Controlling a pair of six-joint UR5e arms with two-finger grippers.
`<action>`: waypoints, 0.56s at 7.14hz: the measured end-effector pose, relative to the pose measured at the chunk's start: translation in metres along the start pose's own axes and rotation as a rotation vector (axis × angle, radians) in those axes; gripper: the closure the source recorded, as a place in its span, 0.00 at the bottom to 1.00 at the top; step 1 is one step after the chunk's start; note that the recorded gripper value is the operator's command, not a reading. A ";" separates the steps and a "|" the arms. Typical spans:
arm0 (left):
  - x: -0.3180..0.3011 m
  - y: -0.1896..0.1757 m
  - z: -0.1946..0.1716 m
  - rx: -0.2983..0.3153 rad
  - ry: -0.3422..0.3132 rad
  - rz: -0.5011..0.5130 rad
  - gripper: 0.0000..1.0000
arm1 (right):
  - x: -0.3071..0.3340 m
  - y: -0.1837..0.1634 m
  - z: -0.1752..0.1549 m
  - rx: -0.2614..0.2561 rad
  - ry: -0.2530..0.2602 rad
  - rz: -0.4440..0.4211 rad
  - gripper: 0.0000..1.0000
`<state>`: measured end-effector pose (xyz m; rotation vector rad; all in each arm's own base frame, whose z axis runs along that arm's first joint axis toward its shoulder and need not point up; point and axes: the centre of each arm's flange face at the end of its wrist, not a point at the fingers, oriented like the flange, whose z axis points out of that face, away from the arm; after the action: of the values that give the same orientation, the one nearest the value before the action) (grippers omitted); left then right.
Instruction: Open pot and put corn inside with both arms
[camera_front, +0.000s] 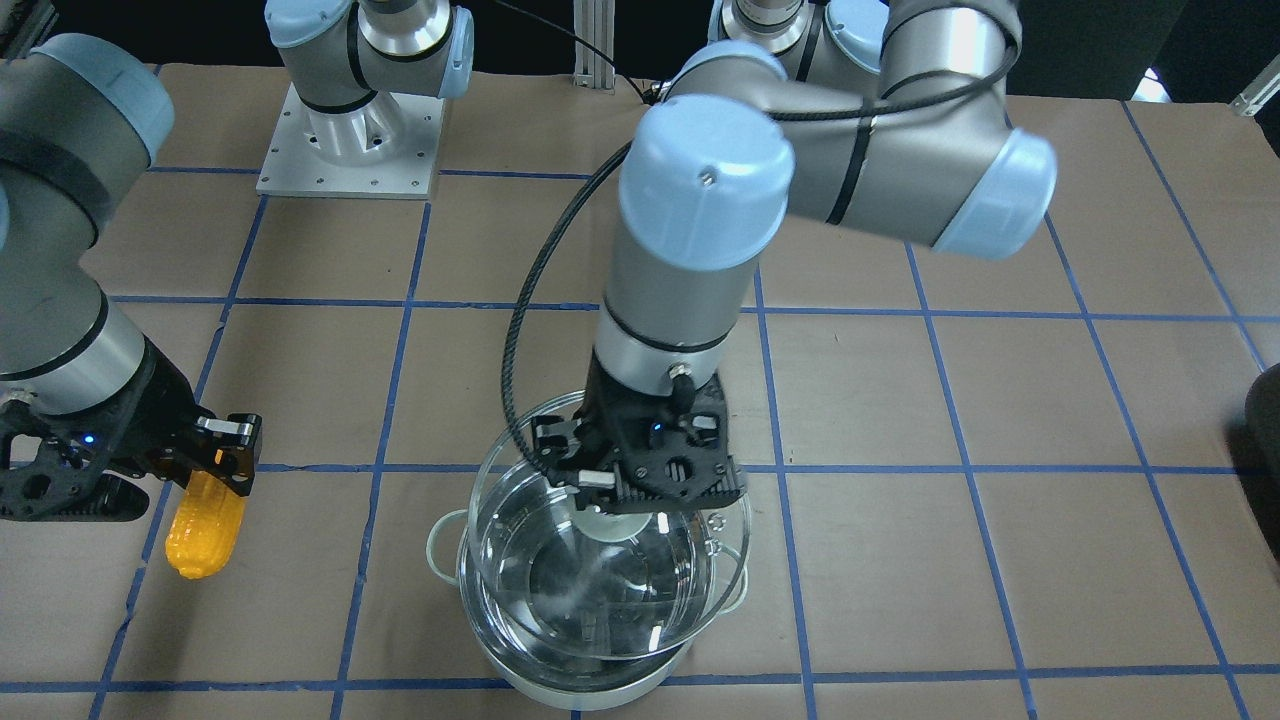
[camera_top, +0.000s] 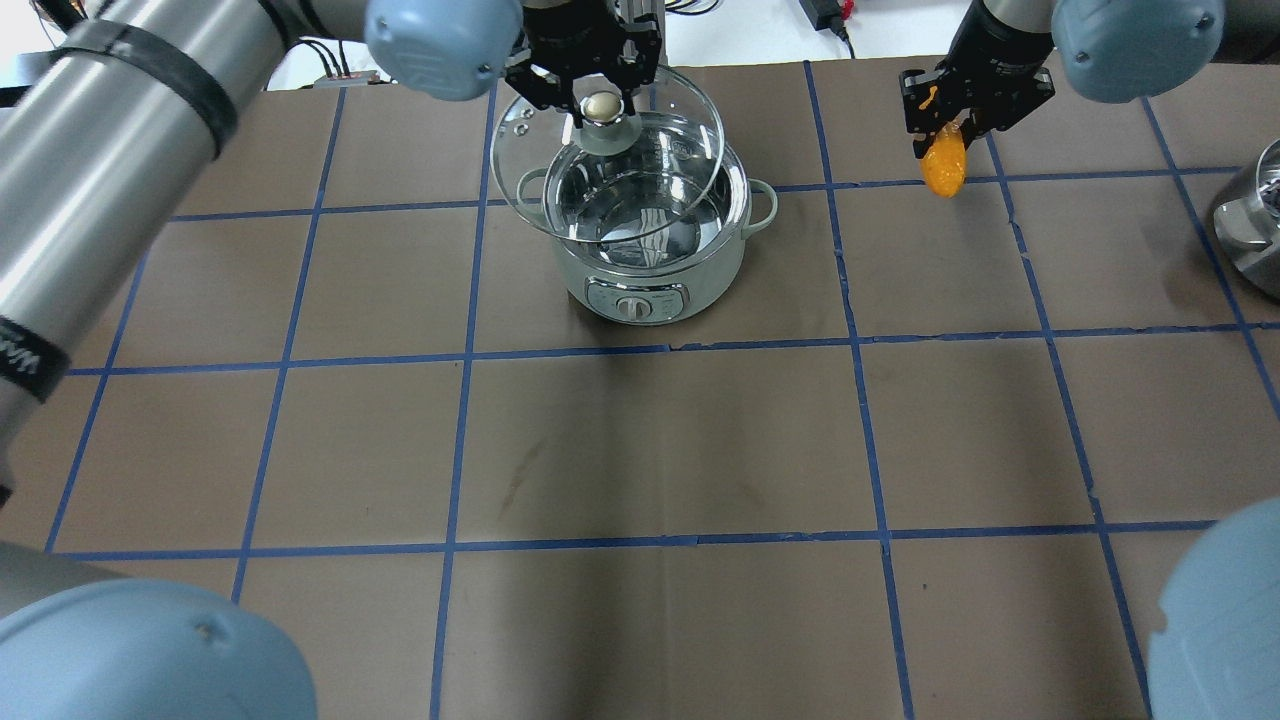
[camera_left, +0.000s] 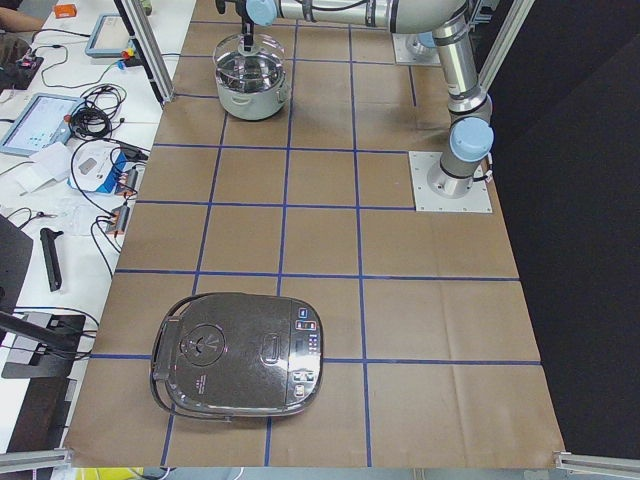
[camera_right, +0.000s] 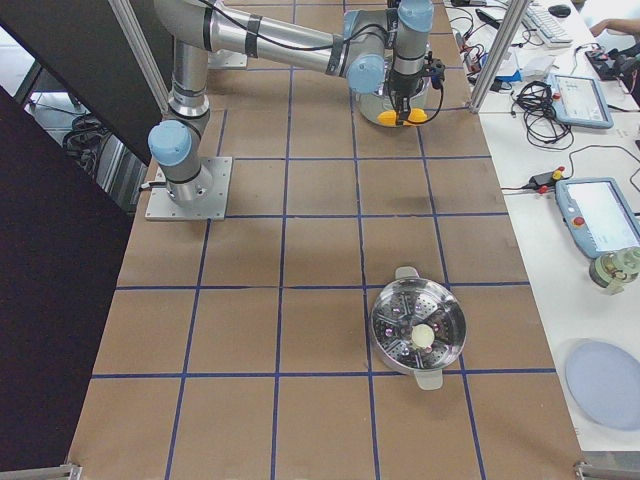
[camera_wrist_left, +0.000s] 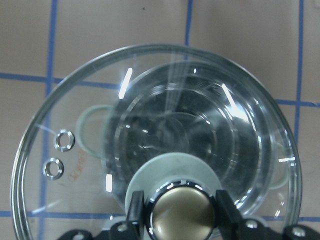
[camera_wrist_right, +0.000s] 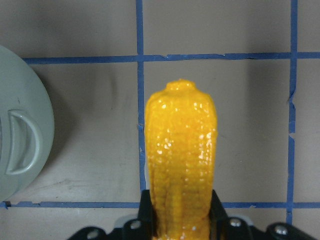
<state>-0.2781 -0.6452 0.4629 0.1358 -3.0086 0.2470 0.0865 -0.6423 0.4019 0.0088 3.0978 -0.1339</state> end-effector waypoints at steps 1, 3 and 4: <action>-0.059 -0.012 -0.017 -0.022 -0.018 0.013 0.82 | -0.039 -0.001 0.003 0.005 -0.006 0.002 0.90; -0.171 -0.023 0.008 -0.088 -0.033 0.042 0.82 | -0.133 -0.023 0.011 0.032 -0.015 0.005 0.90; -0.218 -0.021 0.041 -0.089 -0.018 0.051 0.82 | -0.192 -0.039 0.026 0.047 -0.013 0.010 0.90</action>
<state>-0.0647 -0.6552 0.3982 0.0533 -3.0375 0.1165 0.2787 -0.6838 0.3873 0.0245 3.0806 -0.2059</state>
